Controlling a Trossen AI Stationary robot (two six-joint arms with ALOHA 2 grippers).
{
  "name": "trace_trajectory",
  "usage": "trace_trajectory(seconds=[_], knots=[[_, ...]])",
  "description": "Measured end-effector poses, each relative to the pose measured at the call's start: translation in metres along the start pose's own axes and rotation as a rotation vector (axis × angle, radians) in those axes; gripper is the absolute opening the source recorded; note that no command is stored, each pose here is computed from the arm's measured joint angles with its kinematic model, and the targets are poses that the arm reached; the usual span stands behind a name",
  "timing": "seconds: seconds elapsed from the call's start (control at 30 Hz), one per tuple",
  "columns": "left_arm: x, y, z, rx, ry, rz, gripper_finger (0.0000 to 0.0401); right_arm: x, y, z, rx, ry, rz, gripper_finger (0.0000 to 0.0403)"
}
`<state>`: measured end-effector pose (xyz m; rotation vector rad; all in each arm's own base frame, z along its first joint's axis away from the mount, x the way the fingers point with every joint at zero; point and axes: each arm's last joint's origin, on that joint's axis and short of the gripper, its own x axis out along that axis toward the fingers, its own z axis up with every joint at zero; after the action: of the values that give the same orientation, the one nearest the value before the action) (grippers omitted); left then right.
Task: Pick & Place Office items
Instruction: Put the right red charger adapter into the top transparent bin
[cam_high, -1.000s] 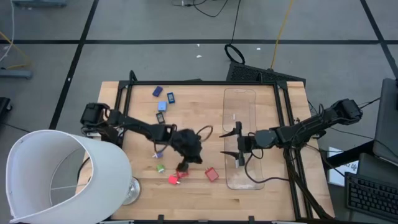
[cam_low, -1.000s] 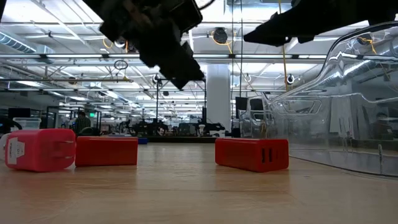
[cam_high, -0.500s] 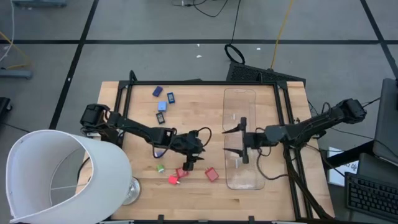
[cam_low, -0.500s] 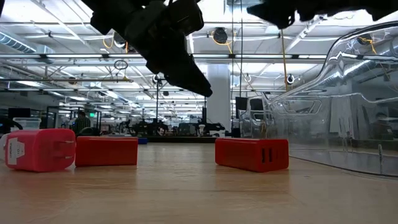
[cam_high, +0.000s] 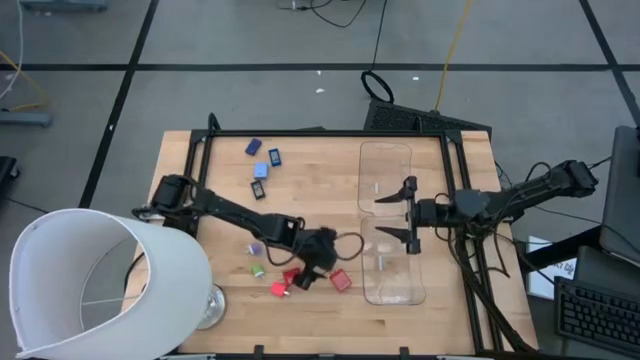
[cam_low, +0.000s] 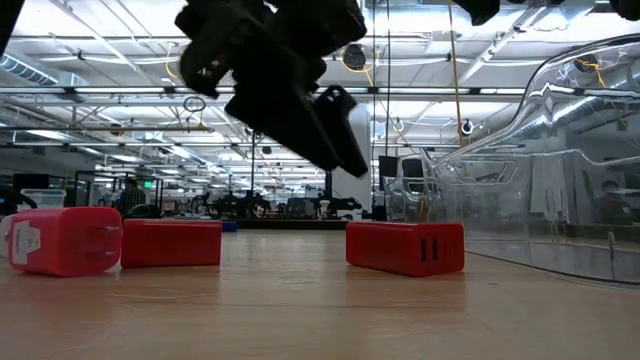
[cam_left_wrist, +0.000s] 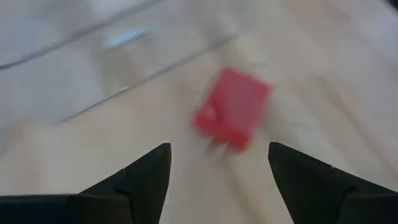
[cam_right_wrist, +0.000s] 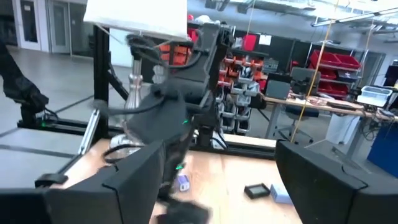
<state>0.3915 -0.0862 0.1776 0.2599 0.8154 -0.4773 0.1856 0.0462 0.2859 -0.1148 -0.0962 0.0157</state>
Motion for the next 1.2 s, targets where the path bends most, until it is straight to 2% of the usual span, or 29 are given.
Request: trace_trajectory(seconds=[0.1,0.2,0.47,0.6,0.9,0.97,1.1,1.2], knots=[[0.004,0.006,0.005,0.042,-0.101,-0.044,0.0273,-0.001,0.0,-0.002,-0.002,0.005,0.001,0.0293],[0.01,0.012,0.006,0.033,-0.152,-0.055,0.0273,0.0,0.001,-0.003,-0.003,0.009,0.002,0.0293],[0.042,0.021,-0.012,-0.027,-0.13,-0.049,0.0273,-0.001,0.0,-0.004,-0.006,0.019,0.003,0.0293],[0.042,0.026,-0.015,-0.059,-0.125,-0.042,0.0273,0.0,0.0,-0.004,-0.007,0.022,0.004,0.0293],[0.032,0.033,-0.024,-0.1,0.031,0.111,0.0273,-0.001,0.001,-0.005,-0.009,0.027,0.005,0.0293],[0.027,0.034,-0.025,-0.093,0.081,0.182,0.0273,-0.001,0.0,-0.004,-0.008,0.026,0.004,0.0293],[0.012,0.036,-0.032,-0.059,0.266,0.394,0.0273,-0.001,0.001,-0.005,-0.008,0.028,0.005,0.0293],[0.0,0.038,-0.038,-0.068,0.373,0.475,0.0273,-0.001,0.001,-0.005,-0.006,0.027,0.005,0.0293]])
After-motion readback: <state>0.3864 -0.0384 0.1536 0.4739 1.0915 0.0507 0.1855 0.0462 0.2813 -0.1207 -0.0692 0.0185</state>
